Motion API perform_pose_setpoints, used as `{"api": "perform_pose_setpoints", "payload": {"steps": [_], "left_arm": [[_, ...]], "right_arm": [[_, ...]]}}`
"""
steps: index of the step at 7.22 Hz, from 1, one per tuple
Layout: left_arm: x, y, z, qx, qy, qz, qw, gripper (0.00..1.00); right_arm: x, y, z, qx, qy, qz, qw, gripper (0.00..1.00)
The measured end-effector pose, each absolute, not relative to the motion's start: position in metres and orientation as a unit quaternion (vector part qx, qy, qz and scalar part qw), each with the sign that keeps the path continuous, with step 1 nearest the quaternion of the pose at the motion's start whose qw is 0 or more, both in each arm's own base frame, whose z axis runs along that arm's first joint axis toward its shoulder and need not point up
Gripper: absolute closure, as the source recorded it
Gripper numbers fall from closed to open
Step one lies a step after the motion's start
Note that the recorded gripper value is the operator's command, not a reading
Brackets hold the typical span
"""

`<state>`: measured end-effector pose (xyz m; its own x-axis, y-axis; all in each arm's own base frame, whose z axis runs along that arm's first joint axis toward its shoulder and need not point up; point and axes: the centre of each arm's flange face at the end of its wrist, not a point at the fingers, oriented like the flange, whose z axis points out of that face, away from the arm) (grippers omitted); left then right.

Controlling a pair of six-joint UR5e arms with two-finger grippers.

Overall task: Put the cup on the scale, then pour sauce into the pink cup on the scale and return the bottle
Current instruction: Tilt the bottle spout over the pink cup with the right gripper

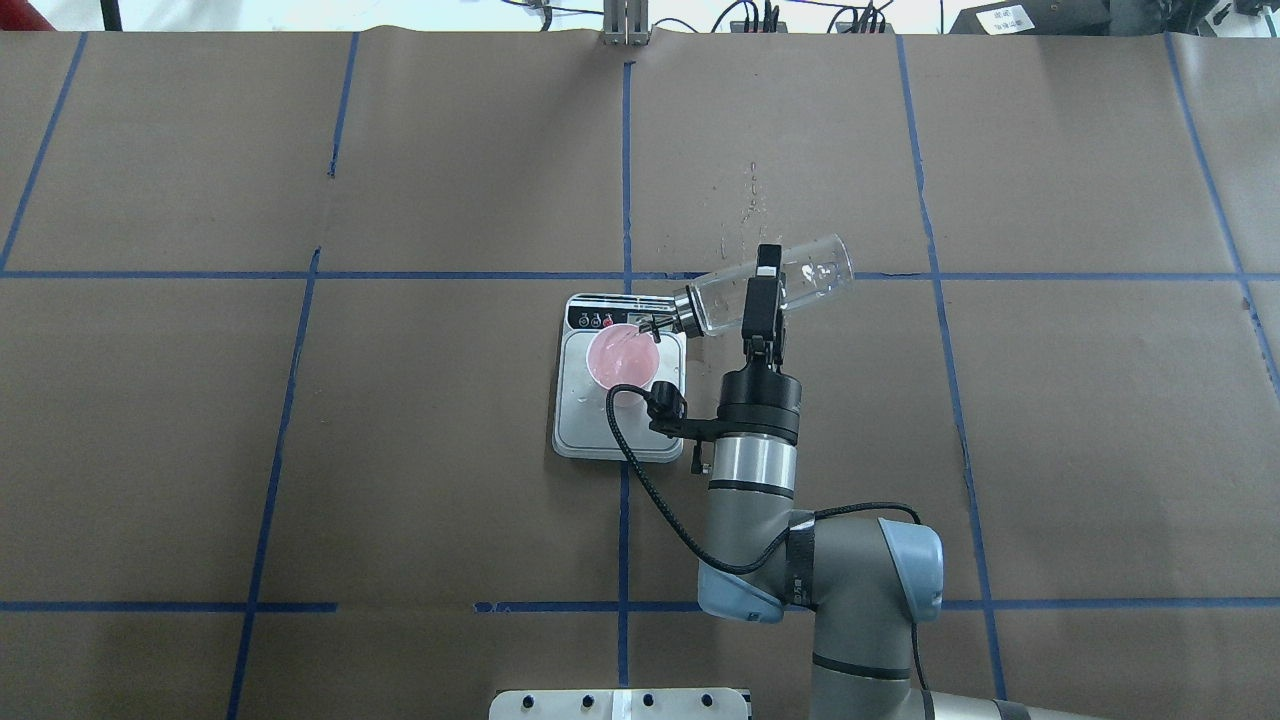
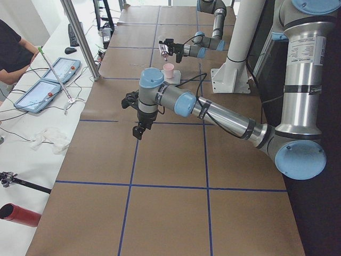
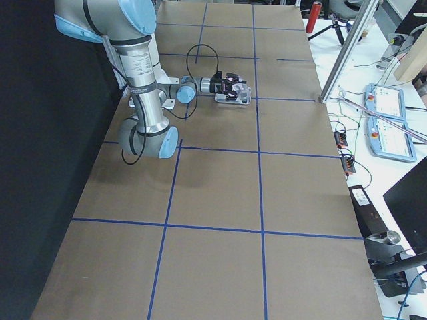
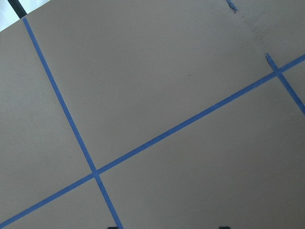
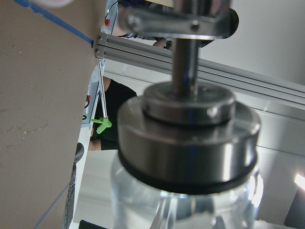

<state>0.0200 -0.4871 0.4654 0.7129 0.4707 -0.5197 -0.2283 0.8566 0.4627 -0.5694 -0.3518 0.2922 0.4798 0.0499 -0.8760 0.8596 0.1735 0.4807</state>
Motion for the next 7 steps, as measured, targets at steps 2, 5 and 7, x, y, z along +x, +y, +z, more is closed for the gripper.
{"api": "perform_pose_setpoints", "payload": {"steps": [2,5,7], "left_arm": [[0.0199,-0.4870,0.4659,0.184,0.326,0.192,0.907,0.23],[0.0203,-0.4867,0.4672,0.182,0.326,0.192,0.908,0.23],[0.0198,-0.4860,0.4686,0.181,0.326,0.191,0.908,0.23]], "right_arm": [[-0.5688,-0.3523,0.2855,0.556,0.429,-0.320,0.636,1.00],[-0.5675,-0.3524,0.2864,0.547,0.450,-0.330,0.624,1.00],[-0.5668,-0.3520,0.2851,0.539,0.462,-0.341,0.616,1.00]]}}
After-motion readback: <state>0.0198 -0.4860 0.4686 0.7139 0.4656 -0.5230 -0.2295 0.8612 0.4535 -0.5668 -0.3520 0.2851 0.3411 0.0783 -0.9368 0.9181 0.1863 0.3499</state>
